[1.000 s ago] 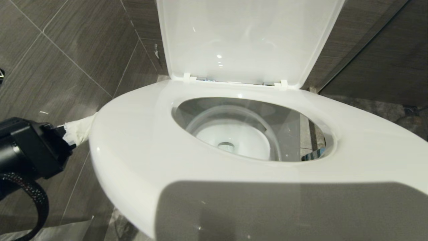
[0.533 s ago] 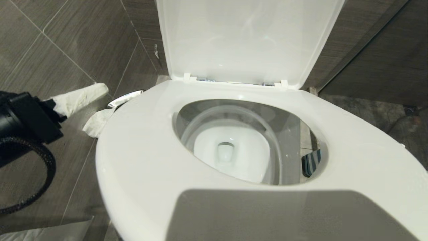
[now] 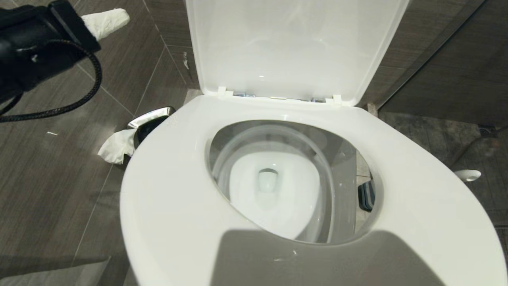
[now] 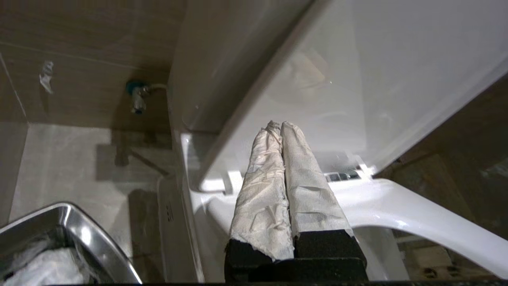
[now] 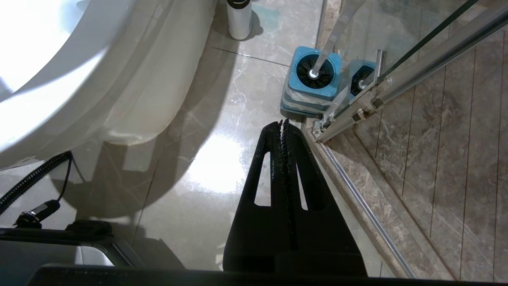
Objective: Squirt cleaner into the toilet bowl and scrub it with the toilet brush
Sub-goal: Close the toilet lid
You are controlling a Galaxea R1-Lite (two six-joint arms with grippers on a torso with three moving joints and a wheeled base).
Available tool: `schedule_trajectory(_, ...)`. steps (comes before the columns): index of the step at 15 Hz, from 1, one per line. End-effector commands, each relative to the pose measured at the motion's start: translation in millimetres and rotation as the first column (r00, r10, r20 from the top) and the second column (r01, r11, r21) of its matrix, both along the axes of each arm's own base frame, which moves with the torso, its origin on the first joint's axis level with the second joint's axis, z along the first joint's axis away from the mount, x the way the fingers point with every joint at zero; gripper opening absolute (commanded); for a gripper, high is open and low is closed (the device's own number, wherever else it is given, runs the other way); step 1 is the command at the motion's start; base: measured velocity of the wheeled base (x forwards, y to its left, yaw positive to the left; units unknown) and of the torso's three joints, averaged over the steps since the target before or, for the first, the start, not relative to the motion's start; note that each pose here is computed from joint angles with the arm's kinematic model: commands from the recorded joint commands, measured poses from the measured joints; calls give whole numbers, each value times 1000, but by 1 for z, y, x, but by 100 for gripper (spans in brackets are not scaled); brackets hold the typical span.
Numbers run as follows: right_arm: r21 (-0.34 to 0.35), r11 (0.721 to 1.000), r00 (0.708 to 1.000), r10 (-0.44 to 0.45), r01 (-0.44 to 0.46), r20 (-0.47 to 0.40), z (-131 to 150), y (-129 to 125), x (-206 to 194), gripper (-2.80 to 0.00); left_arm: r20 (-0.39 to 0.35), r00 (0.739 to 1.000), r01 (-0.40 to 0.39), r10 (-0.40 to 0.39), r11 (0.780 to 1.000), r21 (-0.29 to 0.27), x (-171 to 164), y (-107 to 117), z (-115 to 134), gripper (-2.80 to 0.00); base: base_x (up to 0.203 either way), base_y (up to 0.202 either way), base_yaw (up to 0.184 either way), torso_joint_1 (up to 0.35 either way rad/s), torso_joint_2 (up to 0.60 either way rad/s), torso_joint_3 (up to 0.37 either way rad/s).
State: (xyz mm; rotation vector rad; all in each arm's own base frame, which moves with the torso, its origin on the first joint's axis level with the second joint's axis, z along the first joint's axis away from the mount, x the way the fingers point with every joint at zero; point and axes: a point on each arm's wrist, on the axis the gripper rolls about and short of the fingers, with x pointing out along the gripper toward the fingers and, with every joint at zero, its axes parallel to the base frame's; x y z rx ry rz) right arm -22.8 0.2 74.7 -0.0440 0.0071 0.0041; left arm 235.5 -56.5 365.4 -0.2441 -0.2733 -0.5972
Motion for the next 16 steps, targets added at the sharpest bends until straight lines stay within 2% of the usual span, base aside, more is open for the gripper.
schedule_trajectory(1, 0, 1000, 1000, 1, -1, 0, 0, 0, 0, -280, -3, 1000, 8, -7, 1000, 15, 59, -10, -2, -280, 0, 0, 0, 0, 0, 0)
schedule_trajectory(4, 0, 1000, 1000, 1, -1, 0, 0, 0, 0, -280, 86, 996, 22, -23, 1000, 12, 101, -18, 11, -280, 0, 0, 0, 0, 0, 0)
schedule_trajectory(8, 0, 1000, 1000, 1, -1, 0, 0, 0, 0, -280, 159, 987, -3, -1, 1000, 21, 140, -21, 12, -280, 0, 0, 0, 0, 0, 0)
schedule_trajectory(11, 0, 1000, 1000, 1, -1, 0, 0, 0, 0, -280, 182, 983, -18, 11, 999, 35, 155, -22, 8, -280, 0, 0, 0, 0, 0, 0)
schedule_trajectory(16, 0, 1000, 1000, 1, -1, 0, 0, 0, 0, -280, 206, 978, -21, 13, 999, 36, 162, -25, 9, -280, 0, 0, 0, 0, 0, 0)
